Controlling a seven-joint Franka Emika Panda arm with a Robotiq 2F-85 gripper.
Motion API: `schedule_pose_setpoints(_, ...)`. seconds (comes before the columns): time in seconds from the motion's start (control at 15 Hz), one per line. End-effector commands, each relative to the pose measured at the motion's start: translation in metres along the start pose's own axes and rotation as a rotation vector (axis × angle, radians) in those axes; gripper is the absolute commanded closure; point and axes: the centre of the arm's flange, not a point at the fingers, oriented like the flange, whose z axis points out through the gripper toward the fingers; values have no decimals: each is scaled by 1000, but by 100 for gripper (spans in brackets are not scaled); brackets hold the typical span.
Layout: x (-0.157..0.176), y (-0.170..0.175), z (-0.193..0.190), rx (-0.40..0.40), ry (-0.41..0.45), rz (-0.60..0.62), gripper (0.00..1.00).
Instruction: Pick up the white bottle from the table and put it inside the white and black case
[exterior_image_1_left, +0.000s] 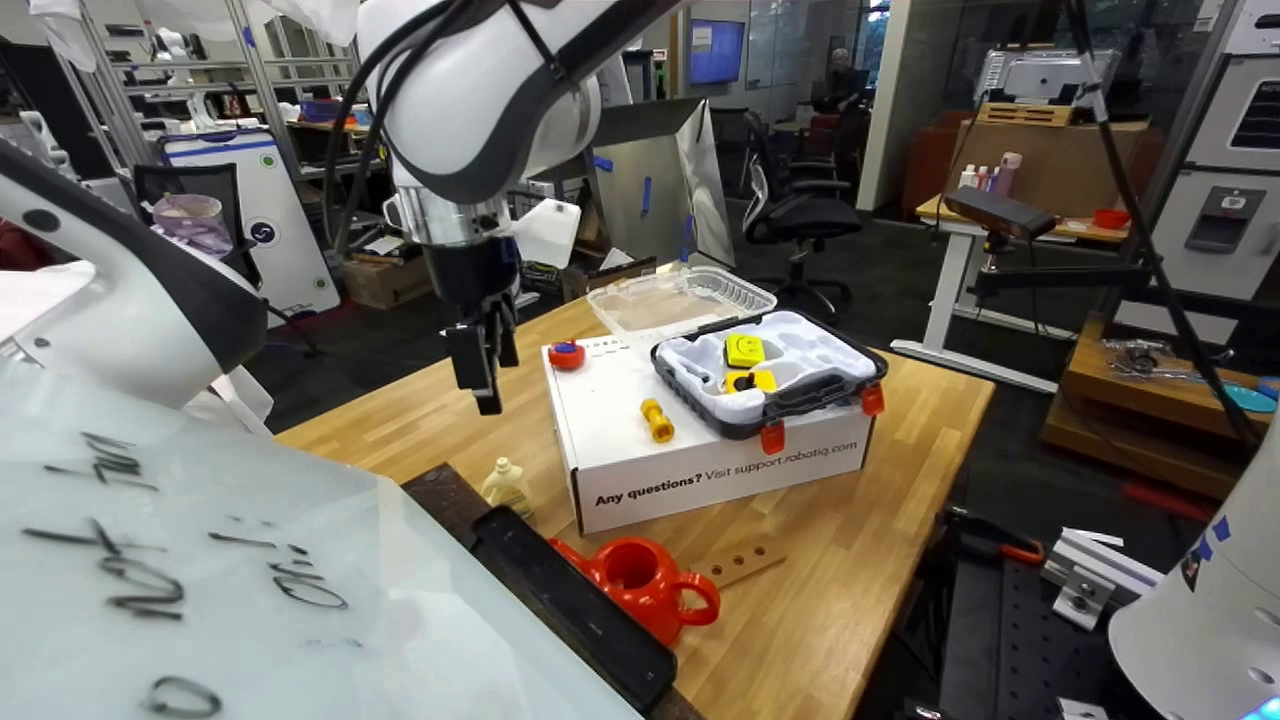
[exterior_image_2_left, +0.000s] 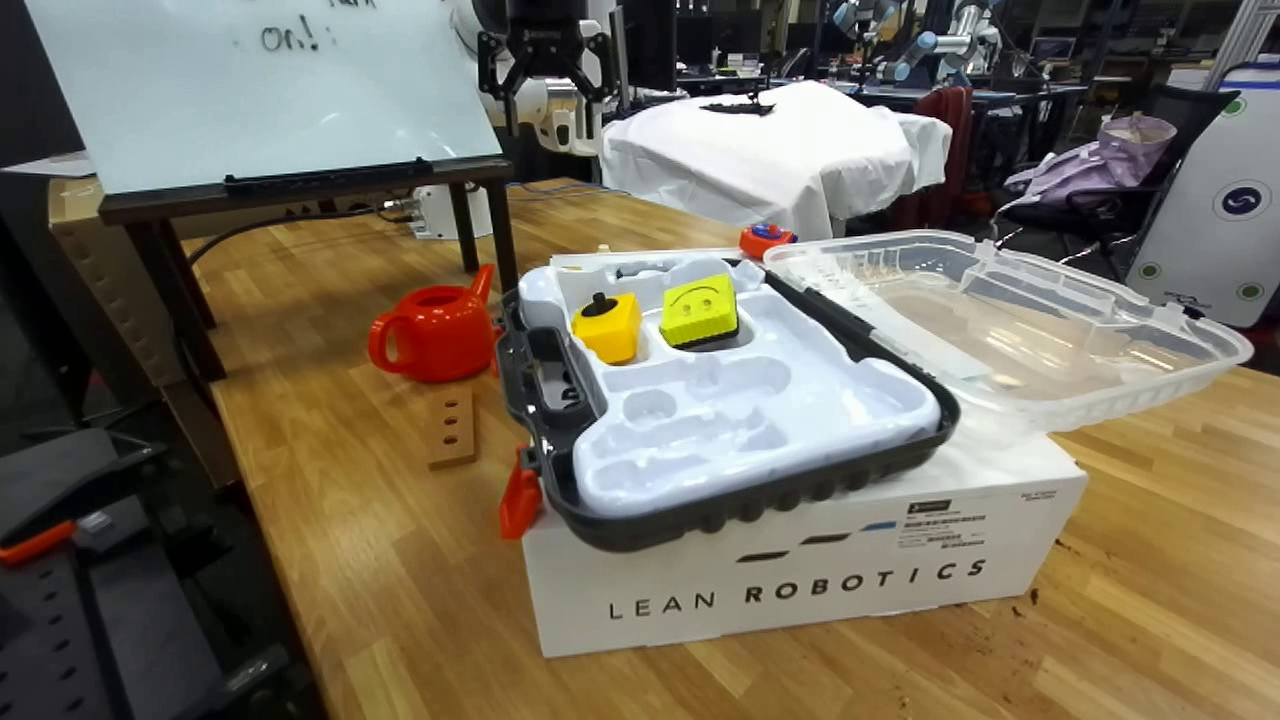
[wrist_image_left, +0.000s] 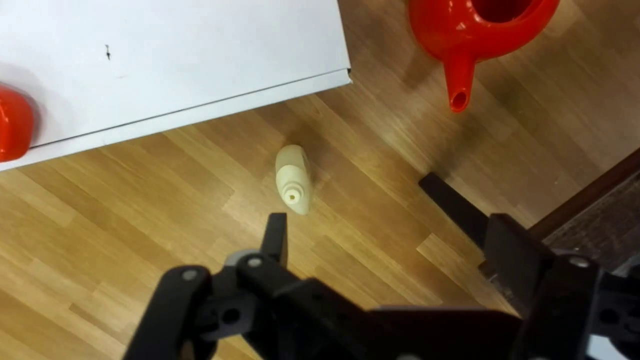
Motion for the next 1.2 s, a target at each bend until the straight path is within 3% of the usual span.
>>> schedule_pose_setpoints(0.0, 2, 1, 1, 0, 2, -3, 0)
schedule_pose_setpoints(0.4, 2, 1, -3, 0, 15, -3, 0)
schedule_pose_setpoints(0.67, 10, -1, 5, -40, 44, -66, 0)
schedule_pose_setpoints(1.13, 24, 23, 67, -55, 16, -113, 0)
